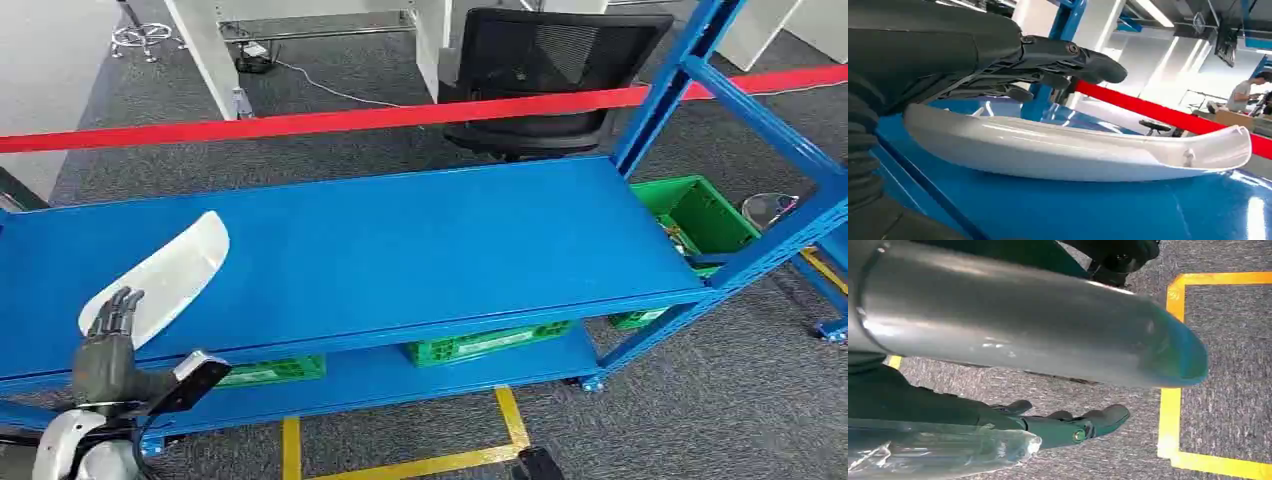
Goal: Take the parts from the cabinet and place them on the table.
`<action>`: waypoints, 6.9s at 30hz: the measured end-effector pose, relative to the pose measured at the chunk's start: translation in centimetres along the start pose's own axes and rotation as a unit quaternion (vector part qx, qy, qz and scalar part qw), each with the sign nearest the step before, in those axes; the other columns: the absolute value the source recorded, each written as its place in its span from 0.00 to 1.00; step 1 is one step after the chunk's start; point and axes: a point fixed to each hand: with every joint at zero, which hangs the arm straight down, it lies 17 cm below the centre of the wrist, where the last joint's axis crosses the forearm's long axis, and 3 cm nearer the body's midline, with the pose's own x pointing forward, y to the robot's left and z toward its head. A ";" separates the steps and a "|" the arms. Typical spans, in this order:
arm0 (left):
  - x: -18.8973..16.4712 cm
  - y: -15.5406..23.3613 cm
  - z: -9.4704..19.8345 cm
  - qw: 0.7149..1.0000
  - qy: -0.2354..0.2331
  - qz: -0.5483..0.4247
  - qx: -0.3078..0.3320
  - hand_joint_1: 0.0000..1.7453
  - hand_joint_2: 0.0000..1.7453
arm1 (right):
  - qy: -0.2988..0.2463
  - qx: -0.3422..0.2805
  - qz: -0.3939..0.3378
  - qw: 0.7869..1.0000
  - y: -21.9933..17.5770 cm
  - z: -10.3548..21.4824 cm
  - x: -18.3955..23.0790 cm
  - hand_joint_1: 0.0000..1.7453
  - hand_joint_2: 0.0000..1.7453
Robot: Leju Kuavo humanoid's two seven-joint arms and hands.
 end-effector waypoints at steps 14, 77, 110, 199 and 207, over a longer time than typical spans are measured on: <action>-0.2 -0.1 -0.1 1.000 0.005 -0.004 0.001 0.83 1.00 | 0.000 -0.001 0.003 1.000 -0.1 -0.1 0.1 0.00 0.00; 18.1 5.7 6.9 0.967 -0.227 0.014 0.116 0.91 1.00 | -0.020 -0.013 -0.029 0.999 -0.4 0.6 -0.5 0.00 0.00; 20.7 7.1 9.3 0.958 -0.249 0.041 0.135 0.91 1.00 | -0.039 -0.062 0.003 0.997 -2.5 0.6 -0.2 0.00 0.00; 21.6 4.7 6.0 0.952 -0.259 0.131 0.093 0.91 1.00 | -0.038 -0.096 -0.053 0.993 -5.1 0.9 -0.9 0.00 0.00; 23.0 1.8 5.2 0.940 -0.259 0.220 0.012 0.91 1.00 | -0.013 -0.123 -0.081 0.989 -6.4 1.1 -2.1 0.00 0.00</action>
